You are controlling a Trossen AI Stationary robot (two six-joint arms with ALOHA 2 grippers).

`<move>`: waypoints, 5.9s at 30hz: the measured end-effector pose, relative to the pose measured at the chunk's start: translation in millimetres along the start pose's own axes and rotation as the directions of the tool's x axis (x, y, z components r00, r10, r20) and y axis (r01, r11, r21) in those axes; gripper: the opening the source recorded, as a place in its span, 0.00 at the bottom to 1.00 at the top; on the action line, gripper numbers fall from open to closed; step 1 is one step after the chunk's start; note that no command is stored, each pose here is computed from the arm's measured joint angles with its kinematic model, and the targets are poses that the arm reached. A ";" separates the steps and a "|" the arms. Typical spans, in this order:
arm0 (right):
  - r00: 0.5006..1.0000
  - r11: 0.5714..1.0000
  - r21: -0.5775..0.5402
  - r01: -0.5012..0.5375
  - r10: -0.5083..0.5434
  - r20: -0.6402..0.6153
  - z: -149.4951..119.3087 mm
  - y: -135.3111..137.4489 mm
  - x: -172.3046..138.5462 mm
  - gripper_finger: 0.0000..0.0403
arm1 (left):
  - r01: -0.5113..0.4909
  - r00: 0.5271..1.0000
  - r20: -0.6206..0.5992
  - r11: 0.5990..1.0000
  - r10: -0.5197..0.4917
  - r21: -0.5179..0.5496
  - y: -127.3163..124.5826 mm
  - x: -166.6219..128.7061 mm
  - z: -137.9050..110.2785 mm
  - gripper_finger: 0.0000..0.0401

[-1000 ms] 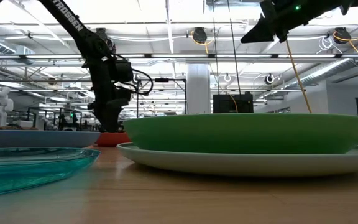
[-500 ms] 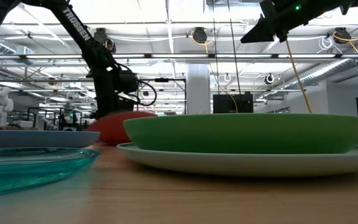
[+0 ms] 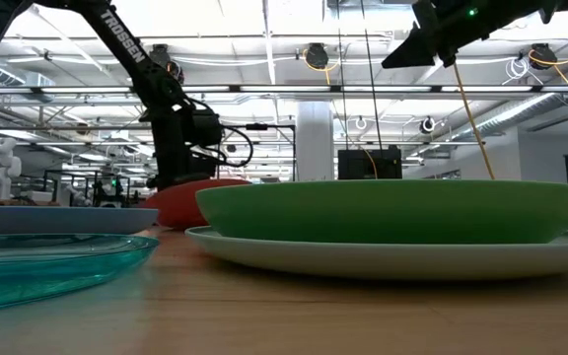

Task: Stack plastic plates
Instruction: Stack the dark orange plate on the green plate, then stack the blue plate on the dark orange plate

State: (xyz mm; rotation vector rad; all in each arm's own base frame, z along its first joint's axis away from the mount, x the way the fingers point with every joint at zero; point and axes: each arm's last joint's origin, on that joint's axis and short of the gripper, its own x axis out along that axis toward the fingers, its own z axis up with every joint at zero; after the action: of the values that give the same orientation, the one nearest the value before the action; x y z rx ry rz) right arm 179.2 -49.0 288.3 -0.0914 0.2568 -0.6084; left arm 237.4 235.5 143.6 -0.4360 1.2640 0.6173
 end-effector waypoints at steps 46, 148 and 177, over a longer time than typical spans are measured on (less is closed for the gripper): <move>1.000 1.000 0.002 0.000 0.000 0.012 1.4 -1.9 -4.2 0.00 | 0.353 0.811 0.428 0.917 -0.399 0.186 -144.4 -154.8 -27.2 0.02; 1.000 0.998 -0.060 -0.006 0.005 -0.027 -2.1 -4.8 -12.0 0.00 | 0.147 0.946 -0.312 0.742 0.087 0.654 -143.8 -82.2 -83.3 0.06; 1.000 0.999 -0.043 -0.005 0.004 -0.028 -2.2 -4.8 -12.0 0.00 | 0.068 0.966 -0.241 0.804 0.096 0.591 -133.5 -77.7 -108.8 0.22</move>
State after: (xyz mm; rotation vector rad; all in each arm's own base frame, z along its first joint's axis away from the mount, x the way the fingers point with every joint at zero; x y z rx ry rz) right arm 166.5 -46.0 289.5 -0.1242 0.2971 -0.6003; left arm 229.2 51.8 186.7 0.0279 1.6347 0.1427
